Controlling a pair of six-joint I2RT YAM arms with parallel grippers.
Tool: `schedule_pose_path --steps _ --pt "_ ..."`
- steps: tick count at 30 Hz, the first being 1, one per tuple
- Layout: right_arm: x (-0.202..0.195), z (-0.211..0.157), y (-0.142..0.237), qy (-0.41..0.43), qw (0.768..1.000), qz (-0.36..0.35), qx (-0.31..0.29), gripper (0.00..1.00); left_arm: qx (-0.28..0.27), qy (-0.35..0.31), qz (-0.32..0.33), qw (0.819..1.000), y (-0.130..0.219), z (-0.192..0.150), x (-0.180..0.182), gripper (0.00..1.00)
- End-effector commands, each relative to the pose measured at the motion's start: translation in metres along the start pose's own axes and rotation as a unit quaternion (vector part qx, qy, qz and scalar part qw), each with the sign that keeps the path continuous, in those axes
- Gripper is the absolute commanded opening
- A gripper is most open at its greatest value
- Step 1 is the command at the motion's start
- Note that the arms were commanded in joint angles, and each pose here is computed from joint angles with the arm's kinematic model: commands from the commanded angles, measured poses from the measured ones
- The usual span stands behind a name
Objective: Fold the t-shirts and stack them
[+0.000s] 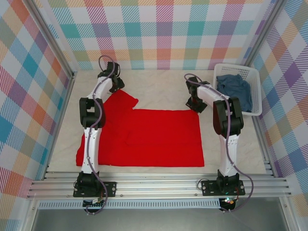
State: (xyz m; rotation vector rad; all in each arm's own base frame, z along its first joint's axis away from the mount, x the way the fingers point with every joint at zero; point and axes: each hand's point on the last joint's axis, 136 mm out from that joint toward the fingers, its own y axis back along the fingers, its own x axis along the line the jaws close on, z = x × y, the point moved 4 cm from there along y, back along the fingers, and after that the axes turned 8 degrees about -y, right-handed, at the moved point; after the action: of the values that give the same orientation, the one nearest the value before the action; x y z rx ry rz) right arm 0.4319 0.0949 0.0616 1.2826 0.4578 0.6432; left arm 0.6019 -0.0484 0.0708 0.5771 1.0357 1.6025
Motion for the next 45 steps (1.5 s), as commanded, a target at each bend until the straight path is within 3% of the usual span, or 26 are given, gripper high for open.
schedule_pose_path --steps 1,7,12,17,20,30,39,45 --pt "-0.005 -0.006 0.006 -0.004 1.0 0.0 0.014 0.0 0.022 -0.018 0.013 1.0 -0.003 -0.01 0.0 0.34" --pt "-0.004 -0.007 0.005 -0.004 1.0 0.001 0.019 0.0 0.042 -0.027 0.043 0.998 -0.004 -0.02 0.009 0.22" --pt "-0.004 -0.007 0.007 -0.006 1.0 0.004 0.02 0.0 0.019 -0.034 0.047 0.998 0.009 -0.005 0.007 0.0" --pt "0.003 -0.005 0.024 0.018 0.999 0.033 0.01 0.0 -0.029 -0.044 0.044 0.998 0.06 0.024 -0.002 0.0" --pt "0.002 -0.003 0.036 0.035 0.998 0.048 0.005 0.0 -0.038 -0.057 0.068 0.995 0.101 0.025 0.003 0.0" --pt "-0.025 -0.017 0.055 0.091 0.994 0.059 0.014 0.0 -0.045 -0.011 0.041 0.998 0.202 -0.053 0.04 0.0" --pt "-0.065 -0.043 0.066 0.125 0.989 0.065 0.04 0.0 -0.061 0.04 0.141 0.987 0.282 -0.145 0.12 0.0" --pt "-0.102 -0.065 0.068 0.121 0.989 0.056 0.057 0.0 -0.07 0.09 0.19 0.975 0.313 -0.197 0.161 0.0"
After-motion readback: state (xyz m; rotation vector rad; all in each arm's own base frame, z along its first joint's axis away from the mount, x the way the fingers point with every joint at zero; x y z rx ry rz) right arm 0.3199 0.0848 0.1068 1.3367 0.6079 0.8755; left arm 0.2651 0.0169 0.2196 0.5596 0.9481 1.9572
